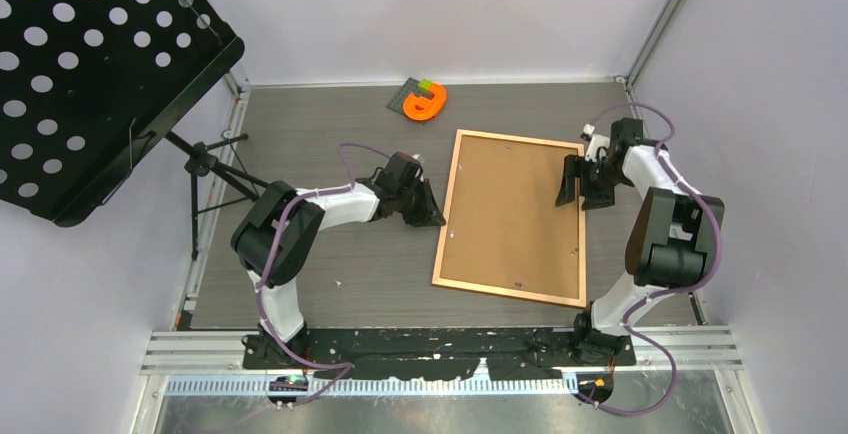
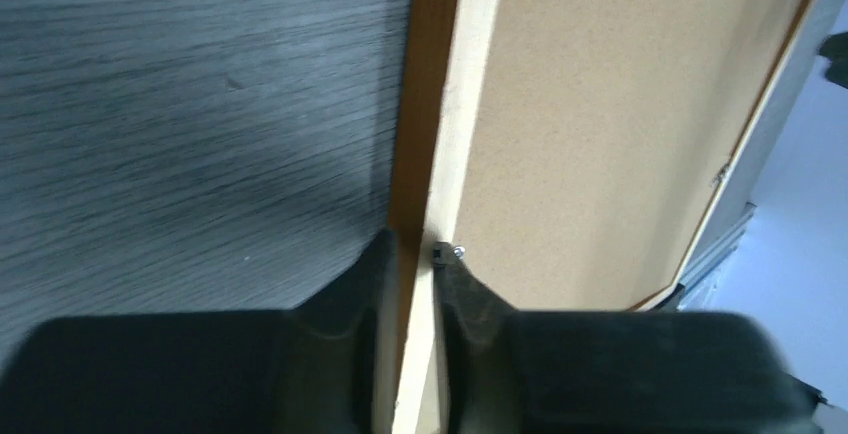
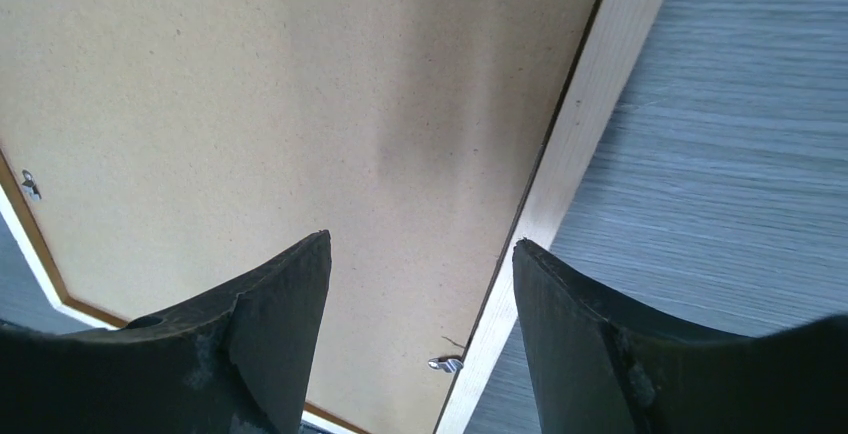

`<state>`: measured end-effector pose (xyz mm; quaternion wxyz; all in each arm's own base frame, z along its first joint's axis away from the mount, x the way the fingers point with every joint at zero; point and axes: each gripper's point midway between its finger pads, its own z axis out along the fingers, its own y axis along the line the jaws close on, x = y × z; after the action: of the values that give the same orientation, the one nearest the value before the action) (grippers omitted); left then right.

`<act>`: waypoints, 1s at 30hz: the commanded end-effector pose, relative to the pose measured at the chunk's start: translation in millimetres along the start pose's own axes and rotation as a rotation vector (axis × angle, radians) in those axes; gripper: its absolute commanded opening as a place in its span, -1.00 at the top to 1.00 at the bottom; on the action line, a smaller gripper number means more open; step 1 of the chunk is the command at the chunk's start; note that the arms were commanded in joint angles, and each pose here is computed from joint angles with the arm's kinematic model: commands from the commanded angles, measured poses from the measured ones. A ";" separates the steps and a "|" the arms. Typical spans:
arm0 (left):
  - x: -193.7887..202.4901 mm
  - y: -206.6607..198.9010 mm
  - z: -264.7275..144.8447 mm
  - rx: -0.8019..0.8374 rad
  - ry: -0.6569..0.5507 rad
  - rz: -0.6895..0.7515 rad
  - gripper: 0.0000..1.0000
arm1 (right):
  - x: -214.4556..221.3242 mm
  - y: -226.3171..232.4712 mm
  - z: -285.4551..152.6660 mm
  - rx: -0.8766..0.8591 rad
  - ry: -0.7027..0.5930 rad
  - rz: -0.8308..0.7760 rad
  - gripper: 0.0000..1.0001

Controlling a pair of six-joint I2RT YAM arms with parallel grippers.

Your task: Put the photo into the frame

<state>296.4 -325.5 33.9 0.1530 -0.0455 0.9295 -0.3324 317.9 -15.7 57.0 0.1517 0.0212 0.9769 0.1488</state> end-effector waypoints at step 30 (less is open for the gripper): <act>-67.6 -6.2 -93.5 -0.085 -0.276 0.238 -0.97 | -25.4 -55.3 29.8 0.237 -0.103 -0.098 0.36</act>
<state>322.7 -274.6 108.5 0.2834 -0.0005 0.9175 -0.2790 346.2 -58.8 26.8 0.2001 0.0051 0.9791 0.0347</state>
